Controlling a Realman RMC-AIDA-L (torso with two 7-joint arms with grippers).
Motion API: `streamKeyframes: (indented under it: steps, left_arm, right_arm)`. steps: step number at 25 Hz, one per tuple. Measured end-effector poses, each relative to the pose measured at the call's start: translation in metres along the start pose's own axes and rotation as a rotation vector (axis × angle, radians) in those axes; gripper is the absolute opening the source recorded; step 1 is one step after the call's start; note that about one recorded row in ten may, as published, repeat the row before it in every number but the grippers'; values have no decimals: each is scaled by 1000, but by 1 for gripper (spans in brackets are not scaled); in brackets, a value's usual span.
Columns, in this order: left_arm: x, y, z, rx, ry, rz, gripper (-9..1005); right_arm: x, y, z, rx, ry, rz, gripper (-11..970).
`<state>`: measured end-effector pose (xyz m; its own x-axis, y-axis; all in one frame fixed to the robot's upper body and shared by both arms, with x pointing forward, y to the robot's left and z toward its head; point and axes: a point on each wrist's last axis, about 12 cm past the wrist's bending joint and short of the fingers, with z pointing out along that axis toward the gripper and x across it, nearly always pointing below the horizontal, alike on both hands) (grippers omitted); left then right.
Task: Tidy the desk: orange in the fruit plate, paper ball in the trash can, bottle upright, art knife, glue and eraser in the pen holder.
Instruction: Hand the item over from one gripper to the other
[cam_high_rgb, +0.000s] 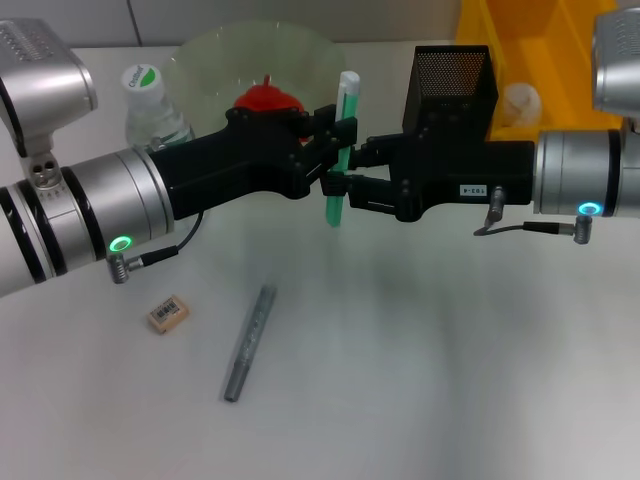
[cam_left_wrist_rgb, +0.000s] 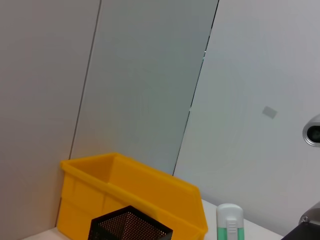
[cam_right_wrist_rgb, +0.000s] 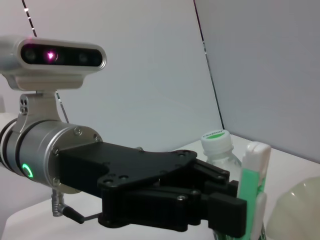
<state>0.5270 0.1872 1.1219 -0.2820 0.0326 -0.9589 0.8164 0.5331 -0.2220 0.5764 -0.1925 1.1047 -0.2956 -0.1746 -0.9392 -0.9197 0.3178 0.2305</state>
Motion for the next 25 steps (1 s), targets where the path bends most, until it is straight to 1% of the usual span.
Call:
streamKeyframes:
  steps: [2, 13, 18, 25]
  left_arm:
    - [-1, 0, 0, 1, 0, 2, 231]
    - [2, 1, 2, 6, 2, -7, 233]
    - [2, 2, 3, 13, 6, -9, 234]
    - [2, 3, 0, 32, -9, -43, 235]
  right_arm:
    - [0, 0, 1, -3, 2, -1, 325]
    - [1, 0, 2, -3, 5, 7, 164]
    - [1, 0, 3, -3, 6, 6, 164]
    - [1, -1, 3, 5, 5, 5, 154]
